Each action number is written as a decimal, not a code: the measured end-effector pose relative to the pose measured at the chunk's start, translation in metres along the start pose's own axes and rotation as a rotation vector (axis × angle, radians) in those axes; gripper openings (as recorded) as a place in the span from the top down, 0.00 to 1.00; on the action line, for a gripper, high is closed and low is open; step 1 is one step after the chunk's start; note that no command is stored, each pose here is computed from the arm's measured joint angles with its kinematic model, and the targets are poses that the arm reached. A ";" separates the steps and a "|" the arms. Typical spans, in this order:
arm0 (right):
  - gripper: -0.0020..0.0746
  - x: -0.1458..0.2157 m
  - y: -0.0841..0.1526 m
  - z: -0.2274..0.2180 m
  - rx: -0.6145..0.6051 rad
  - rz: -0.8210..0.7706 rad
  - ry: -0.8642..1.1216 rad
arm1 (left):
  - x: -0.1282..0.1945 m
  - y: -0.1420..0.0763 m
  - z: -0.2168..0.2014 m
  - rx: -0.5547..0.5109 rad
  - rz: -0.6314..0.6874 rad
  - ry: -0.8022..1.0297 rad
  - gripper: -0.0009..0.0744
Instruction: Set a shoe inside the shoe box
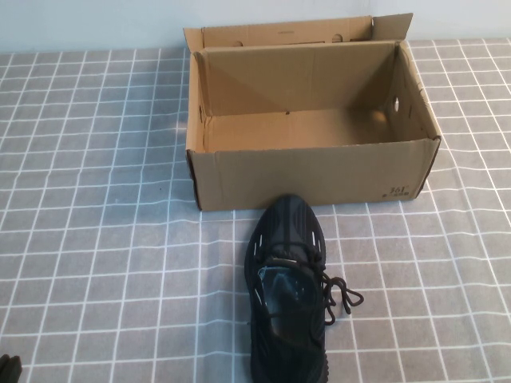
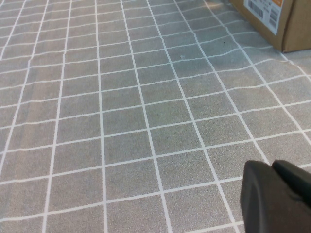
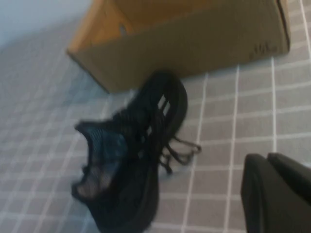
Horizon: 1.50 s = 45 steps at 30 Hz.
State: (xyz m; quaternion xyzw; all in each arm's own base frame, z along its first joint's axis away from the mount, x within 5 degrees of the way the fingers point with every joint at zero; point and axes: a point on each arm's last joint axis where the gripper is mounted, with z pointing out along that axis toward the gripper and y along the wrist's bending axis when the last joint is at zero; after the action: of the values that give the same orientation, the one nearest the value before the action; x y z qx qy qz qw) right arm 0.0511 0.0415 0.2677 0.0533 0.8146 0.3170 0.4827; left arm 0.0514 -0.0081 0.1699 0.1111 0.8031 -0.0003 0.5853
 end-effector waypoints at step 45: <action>0.43 -0.032 0.129 0.280 -0.360 -1.218 1.001 | 0.000 0.000 0.000 0.000 0.000 0.000 0.99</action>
State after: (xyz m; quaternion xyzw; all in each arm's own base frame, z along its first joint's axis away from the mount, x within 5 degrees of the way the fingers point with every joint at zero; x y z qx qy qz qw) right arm 0.2690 0.2610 0.2714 -0.6268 0.7566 0.1107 0.1498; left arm 0.0514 -0.0081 0.1699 0.1111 0.8031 -0.0003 0.5853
